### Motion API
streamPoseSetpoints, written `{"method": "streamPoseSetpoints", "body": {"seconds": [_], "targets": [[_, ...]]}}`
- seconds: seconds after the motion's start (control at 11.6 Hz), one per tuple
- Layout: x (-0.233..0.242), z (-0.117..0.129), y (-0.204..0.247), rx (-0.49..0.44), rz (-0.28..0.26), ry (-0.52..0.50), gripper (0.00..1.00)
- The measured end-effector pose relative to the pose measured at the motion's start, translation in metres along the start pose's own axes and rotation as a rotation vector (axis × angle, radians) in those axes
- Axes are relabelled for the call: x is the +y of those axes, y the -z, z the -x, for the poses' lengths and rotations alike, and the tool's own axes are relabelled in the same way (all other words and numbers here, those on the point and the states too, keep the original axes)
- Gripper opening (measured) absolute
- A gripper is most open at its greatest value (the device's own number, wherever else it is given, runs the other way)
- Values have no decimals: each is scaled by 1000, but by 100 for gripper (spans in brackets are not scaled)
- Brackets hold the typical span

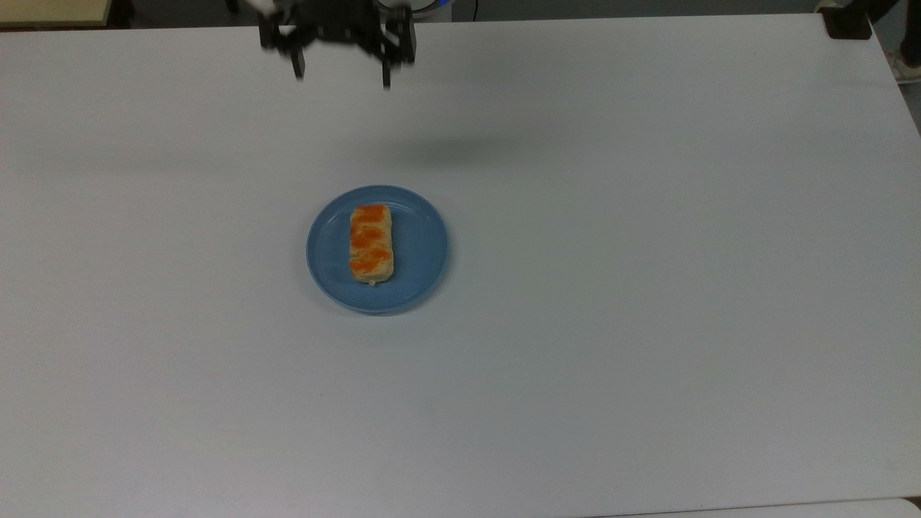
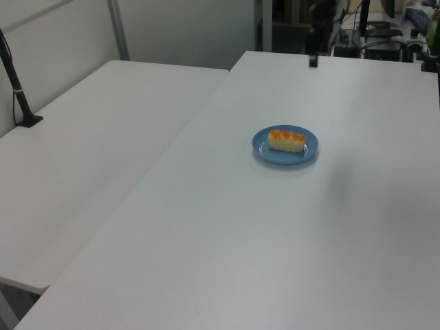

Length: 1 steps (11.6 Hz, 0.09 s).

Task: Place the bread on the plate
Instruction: 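Open the gripper to release the roll and raise it away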

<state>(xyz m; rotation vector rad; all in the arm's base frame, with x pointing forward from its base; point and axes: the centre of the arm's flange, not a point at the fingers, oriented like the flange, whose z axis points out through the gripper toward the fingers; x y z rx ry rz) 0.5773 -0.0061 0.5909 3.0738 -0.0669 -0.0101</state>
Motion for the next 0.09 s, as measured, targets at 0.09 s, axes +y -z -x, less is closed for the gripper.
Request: {"method": "streamPoseSetpoints", "body": {"seconds": [0.09], "targets": [[1, 18, 20, -3, -8, 3, 100]]}}
